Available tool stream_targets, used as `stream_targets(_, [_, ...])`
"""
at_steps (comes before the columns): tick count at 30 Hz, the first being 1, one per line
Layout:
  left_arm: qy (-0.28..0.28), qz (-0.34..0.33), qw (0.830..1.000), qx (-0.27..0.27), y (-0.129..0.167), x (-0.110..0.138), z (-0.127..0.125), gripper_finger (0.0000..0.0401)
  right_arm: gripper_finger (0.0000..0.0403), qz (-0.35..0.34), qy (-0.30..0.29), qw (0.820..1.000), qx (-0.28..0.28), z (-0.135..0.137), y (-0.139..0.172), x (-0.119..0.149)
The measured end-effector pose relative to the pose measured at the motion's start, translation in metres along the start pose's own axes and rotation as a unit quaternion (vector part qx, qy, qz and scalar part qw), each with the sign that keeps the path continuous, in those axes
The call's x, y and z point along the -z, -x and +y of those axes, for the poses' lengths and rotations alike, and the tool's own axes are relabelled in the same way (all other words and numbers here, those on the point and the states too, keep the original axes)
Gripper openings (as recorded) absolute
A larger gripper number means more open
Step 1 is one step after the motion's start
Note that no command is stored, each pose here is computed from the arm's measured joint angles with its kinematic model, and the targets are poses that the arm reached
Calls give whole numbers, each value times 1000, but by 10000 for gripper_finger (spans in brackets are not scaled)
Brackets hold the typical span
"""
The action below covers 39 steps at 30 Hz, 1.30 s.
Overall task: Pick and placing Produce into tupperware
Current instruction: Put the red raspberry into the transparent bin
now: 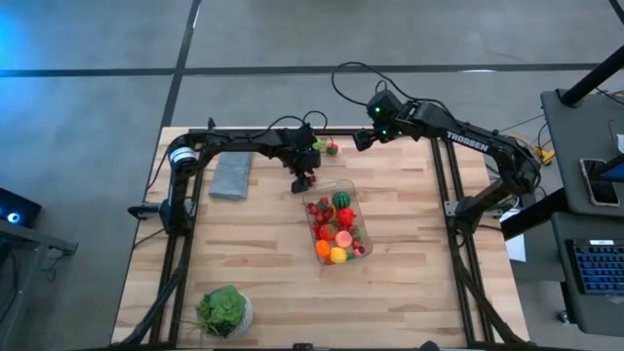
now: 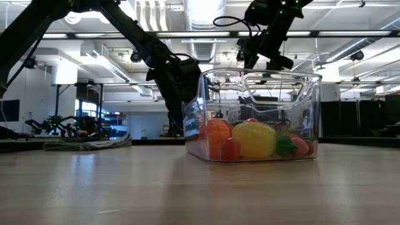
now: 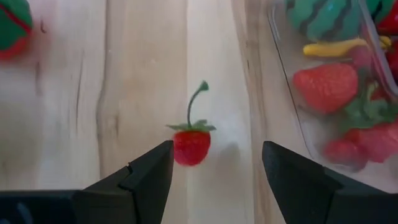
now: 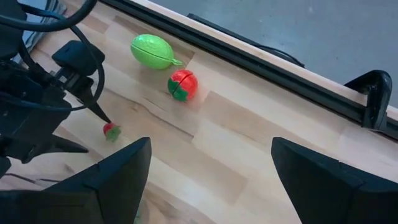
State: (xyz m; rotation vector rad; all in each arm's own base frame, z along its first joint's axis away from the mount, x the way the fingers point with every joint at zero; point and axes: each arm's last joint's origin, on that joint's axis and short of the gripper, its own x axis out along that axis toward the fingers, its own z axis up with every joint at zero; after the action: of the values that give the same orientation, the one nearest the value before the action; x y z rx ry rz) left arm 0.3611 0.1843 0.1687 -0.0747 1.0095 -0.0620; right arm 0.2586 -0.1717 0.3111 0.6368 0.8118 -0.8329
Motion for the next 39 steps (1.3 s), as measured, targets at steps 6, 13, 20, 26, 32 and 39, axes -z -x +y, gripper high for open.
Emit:
stream_targets(6, [-44, -16, 997, -61, -1, -4, 6, 231, 325, 0, 7, 1000, 0, 0, 0, 0])
stream_targets(13, [-36, -5, 998, -60, -9, 10, 6, 231, 325, 2, 8, 1000, 0, 0, 0, 0])
stream_targets(20, [-35, -18, 997, -59, -11, 9, 4, 231, 325, 1, 8, 1000, 1, 0, 0, 0])
stream_targets(26, [-38, -33, 997, -65, -11, 6, 6, 231, 325, 1, 8, 1000, 1, 0, 0, 0])
stream_targets(32, [-37, -35, 997, -61, -11, 6, 6, 231, 325, 2, 8, 1000, 1, 0, 0, 0])
stream_targets(39, [2, -34, 998, -45, -11, 8, 4, 231, 325, 3, 13, 1000, 1, 0, 0, 1])
